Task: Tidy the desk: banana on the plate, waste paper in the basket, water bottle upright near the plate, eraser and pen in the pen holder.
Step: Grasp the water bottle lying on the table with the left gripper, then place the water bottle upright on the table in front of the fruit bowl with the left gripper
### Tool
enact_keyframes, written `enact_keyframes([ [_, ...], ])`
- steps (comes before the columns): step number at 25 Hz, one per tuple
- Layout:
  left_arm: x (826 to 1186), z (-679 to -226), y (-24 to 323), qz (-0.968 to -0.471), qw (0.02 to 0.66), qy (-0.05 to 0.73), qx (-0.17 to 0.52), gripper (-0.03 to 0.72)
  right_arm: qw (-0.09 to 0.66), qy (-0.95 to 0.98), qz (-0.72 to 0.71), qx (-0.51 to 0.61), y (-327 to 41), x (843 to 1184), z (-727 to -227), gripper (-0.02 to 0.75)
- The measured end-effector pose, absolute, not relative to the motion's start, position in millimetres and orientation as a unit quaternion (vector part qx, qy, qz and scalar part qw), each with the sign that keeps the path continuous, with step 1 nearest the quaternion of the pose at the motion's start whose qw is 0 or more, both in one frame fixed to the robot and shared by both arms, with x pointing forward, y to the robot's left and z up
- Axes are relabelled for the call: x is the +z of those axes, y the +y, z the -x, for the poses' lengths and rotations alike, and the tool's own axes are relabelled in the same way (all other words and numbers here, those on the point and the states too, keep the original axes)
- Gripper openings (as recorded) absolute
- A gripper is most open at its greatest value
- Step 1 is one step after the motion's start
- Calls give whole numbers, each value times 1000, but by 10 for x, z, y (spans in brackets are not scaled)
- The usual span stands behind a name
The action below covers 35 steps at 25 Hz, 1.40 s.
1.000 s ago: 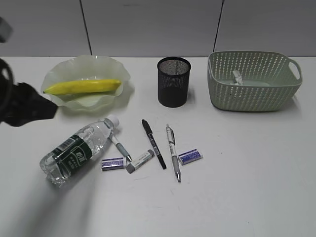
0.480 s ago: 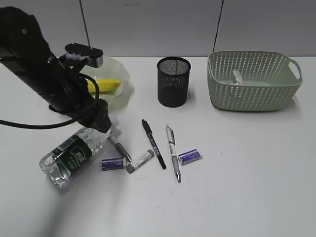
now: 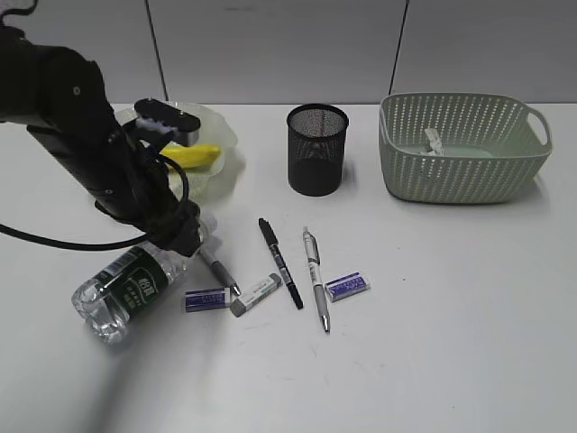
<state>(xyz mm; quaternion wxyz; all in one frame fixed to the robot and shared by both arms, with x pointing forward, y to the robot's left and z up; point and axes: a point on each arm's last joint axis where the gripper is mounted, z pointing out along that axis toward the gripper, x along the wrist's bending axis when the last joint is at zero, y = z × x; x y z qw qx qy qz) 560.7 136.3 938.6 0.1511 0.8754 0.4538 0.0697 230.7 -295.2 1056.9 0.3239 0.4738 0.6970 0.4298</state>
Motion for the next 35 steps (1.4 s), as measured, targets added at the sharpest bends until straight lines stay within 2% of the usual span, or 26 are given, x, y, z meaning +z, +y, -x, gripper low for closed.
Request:
enact_keyframes([
  [7, 9137, -5658, 1348, -876, 132, 460, 61, 584, 324, 697, -474, 430, -2952, 10569, -2307, 467],
  [9, 9064, -5664, 1346, -877, 125, 461, 57, 561, 324, 697, -474, 429, -2952, 10569, -2307, 467],
  [11, 9045, -5661, 1333, -877, 125, 460, 56, 506, 325, 697, -474, 429, -2953, 10569, -2308, 467],
  [16, 9091, -5625, 1250, -882, 133, 448, 60, 505, 325, 697, -474, 429, -2953, 10569, -2308, 467],
  [27, 9851, -5354, 1267, -873, 182, 449, 56, 499, 325, 697, -474, 429, -2953, 10570, -2308, 467],
  [35, 10140, -4963, 1591, -854, 227, 460, 92, 499, 325, 697, -474, 429, -2953, 10570, -2308, 467],
])
